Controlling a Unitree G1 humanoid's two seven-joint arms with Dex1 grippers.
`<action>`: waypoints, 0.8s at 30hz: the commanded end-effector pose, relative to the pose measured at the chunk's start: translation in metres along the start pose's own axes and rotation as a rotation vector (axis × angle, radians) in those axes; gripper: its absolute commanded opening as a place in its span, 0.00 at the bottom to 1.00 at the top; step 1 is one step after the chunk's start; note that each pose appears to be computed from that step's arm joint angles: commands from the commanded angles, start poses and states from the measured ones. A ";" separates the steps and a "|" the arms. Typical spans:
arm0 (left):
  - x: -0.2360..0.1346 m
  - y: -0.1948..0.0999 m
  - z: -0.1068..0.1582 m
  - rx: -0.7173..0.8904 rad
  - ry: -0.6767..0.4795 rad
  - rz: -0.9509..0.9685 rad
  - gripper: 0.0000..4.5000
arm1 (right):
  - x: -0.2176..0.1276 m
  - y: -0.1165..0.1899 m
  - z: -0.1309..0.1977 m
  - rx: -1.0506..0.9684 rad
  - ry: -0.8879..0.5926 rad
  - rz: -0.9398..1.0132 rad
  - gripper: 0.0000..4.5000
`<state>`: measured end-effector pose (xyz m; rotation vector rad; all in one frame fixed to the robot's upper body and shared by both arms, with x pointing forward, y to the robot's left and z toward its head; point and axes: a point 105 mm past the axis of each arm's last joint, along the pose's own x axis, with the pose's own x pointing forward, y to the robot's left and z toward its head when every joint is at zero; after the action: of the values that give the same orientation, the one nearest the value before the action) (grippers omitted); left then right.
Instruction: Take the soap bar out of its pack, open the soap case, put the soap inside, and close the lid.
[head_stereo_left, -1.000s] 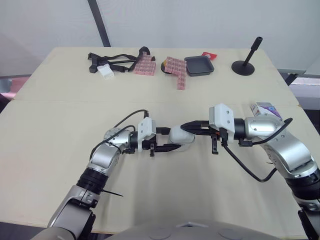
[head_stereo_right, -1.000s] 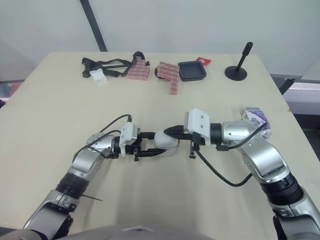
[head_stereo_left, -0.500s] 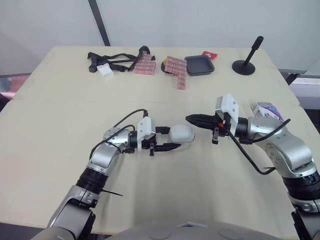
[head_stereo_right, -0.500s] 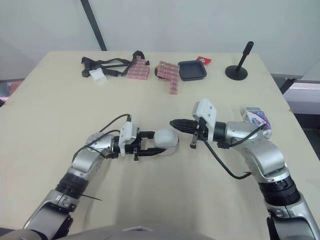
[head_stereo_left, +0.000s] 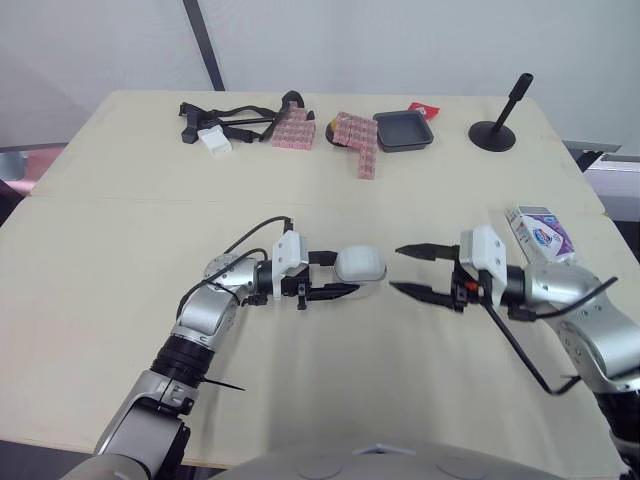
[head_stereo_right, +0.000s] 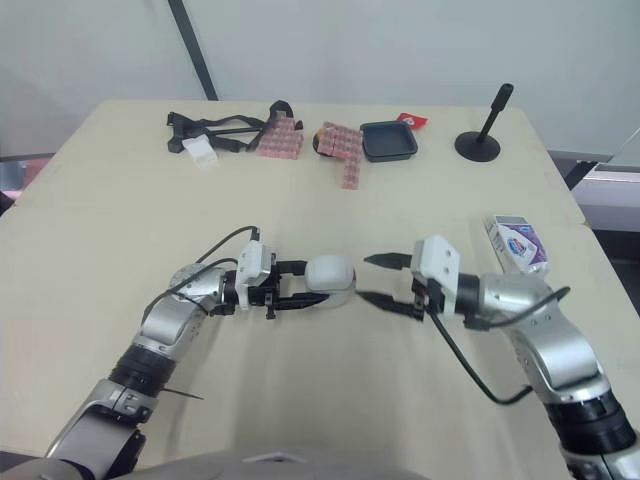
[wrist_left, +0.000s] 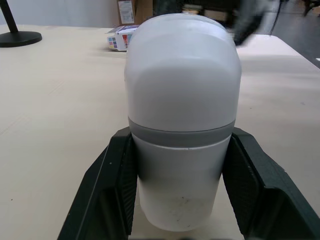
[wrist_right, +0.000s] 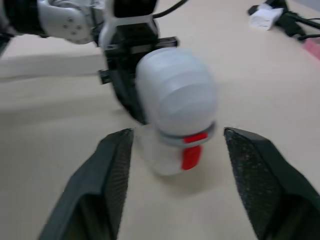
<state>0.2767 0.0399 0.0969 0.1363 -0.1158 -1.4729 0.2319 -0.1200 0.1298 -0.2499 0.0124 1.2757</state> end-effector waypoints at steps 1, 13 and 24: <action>-0.003 0.002 0.011 0.026 -0.026 0.001 0.42 | -0.006 0.008 0.007 -0.097 -0.022 0.049 0.99; -0.012 0.001 0.018 -0.197 0.009 -0.010 0.42 | -0.011 0.008 0.005 -0.132 -0.026 0.076 0.99; -0.017 -0.018 0.026 -0.899 0.137 -0.065 0.42 | -0.009 0.000 0.012 -0.069 -0.034 0.061 0.99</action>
<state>0.2523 0.0529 0.1042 -0.4284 0.6425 -1.4503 0.2279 -0.1273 0.1314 -0.2787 -0.0138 1.3356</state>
